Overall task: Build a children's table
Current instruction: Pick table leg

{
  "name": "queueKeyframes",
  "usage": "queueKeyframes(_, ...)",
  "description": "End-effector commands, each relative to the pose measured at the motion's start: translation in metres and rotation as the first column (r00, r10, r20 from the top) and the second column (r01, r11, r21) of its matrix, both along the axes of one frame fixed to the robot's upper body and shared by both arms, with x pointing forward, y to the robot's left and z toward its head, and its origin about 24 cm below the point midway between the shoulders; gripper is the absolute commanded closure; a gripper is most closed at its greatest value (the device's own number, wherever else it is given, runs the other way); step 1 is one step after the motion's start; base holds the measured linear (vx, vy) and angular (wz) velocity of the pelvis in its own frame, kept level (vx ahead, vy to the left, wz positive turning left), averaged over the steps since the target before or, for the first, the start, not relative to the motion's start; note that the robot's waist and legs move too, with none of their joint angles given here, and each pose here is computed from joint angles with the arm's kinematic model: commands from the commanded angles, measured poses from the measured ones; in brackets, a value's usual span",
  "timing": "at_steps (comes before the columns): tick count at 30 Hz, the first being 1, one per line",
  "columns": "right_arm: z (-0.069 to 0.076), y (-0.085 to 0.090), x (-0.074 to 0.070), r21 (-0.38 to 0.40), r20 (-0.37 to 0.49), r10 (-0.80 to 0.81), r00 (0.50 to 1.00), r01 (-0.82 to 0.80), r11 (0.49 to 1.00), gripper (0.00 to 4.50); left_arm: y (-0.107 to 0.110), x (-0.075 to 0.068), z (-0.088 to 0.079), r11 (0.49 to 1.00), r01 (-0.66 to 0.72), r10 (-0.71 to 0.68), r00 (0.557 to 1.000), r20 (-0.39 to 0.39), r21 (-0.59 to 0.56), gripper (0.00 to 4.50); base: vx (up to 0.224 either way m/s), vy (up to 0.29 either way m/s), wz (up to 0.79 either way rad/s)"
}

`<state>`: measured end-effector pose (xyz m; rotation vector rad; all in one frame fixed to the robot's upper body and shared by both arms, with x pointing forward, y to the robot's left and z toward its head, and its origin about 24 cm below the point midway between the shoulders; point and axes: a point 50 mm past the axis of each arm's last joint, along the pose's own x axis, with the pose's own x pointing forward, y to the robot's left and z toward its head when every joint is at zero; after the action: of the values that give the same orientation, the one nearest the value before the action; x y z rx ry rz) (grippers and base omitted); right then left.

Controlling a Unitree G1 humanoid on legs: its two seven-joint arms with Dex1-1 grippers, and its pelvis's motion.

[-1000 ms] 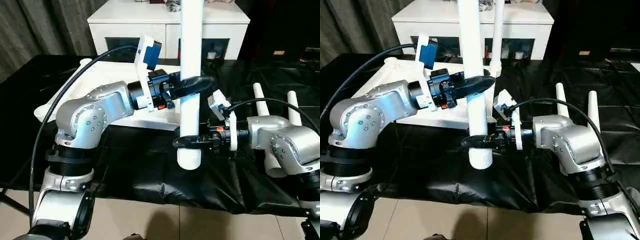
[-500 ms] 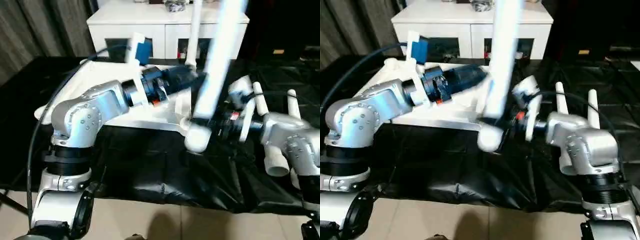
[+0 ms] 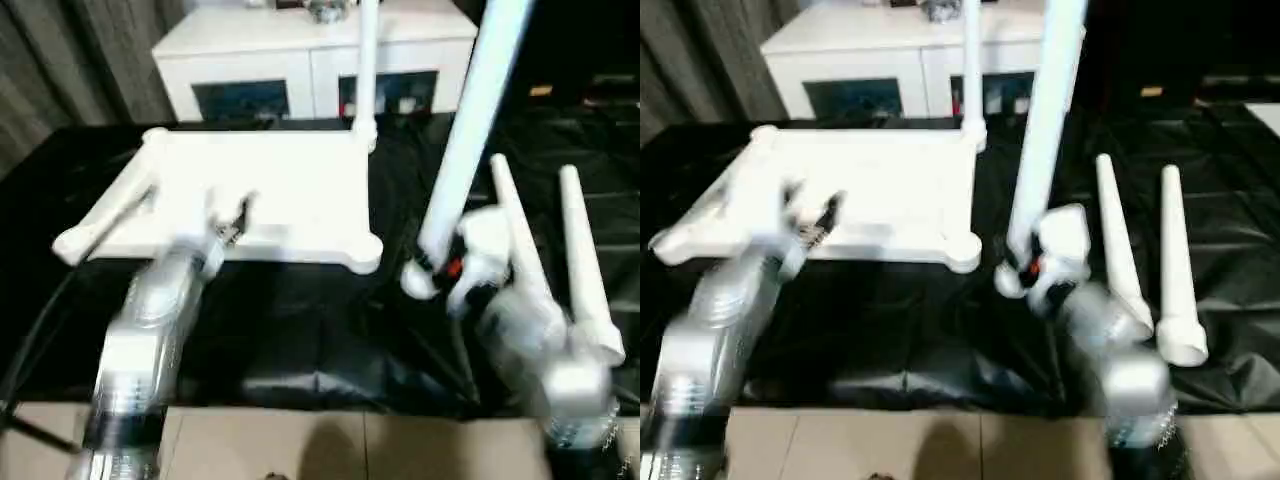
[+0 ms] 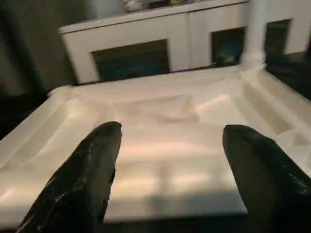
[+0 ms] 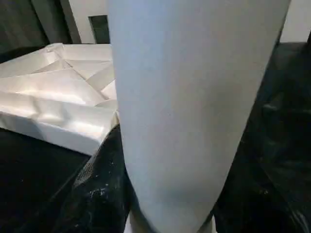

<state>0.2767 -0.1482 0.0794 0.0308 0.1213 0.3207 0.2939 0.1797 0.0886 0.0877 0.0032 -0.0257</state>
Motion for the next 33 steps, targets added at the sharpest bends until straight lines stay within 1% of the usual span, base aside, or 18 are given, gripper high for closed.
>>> queueKeyframes(1,0.01,0.002,0.002,0.012,0.057,0.008,0.998,-0.009,1.0,2.64,-0.001,0.0,0.008,0.999,-0.022,0.021,0.999,0.046,0.026,0.74,0.0,0.0,0.0)
queueKeyframes(6,0.009,0.005,0.005,0.011,0.063,0.045,0.997,-0.045,0.999,2.64,-0.007,0.001,0.008,0.999,-0.013,0.012,0.999,0.053,0.03,0.74,0.0,0.0,0.0)
queueKeyframes(8,0.006,0.006,0.008,-0.015,0.064,0.062,0.996,-0.061,0.998,2.64,-0.011,0.001,0.003,1.0,0.005,-0.006,0.999,0.049,0.028,0.74,0.0,0.0,0.0)
queueKeyframes(10,0.005,0.005,0.013,-0.02,0.064,0.062,0.996,-0.061,0.998,2.64,-0.015,0.001,0.0,0.999,0.019,-0.021,0.999,0.044,0.041,0.74,0.0,0.0,0.0)
queueKeyframes(12,0.007,0.006,0.015,-0.013,0.071,0.071,0.995,-0.07,0.997,2.64,-0.017,0.001,-0.001,1.0,0.012,-0.014,0.999,0.045,0.026,0.74,0.0,0.0,0.0)
queueKeyframes(17,0.007,0.013,0.016,-0.024,0.076,0.107,0.991,-0.105,0.994,2.64,-0.019,0.001,-0.001,1.0,0.003,-0.003,0.999,0.044,0.007,0.74,0.0,0.0,0.0)
queueKeyframes(20,0.007,0.016,0.016,-0.025,0.081,0.121,0.989,-0.12,0.993,2.64,-0.02,0.001,-0.001,1.0,0.009,-0.01,0.999,0.048,0.016,0.74,0.0,0.0,0.0)
queueKeyframes(22,0.007,0.018,0.015,-0.017,0.079,0.136,0.988,-0.136,0.991,2.64,-0.019,0.002,-0.001,1.0,0.007,-0.007,0.999,0.049,0.011,0.74,0.0,0.0,0.0)
queueKeyframes(28,0.005,0.017,0.016,-0.05,0.075,0.125,0.989,-0.122,0.991,2.64,-0.021,0.004,0.0,1.0,0.018,-0.018,0.999,0.049,0.008,0.74,0.027,0.008,0.01)
queueKeyframes(31,0.005,0.016,0.016,-0.043,0.076,0.111,0.991,-0.108,0.993,2.64,-0.021,0.005,0.001,1.0,0.019,-0.019,0.999,0.051,0.007,0.74,0.069,0.026,0.35)
queueKeyframes(33,0.005,0.014,0.016,-0.022,0.075,0.097,0.992,-0.096,0.995,2.64,-0.021,0.006,0.001,1.0,0.021,-0.021,0.998,0.052,0.007,0.74,0.194,0.036,0.58)
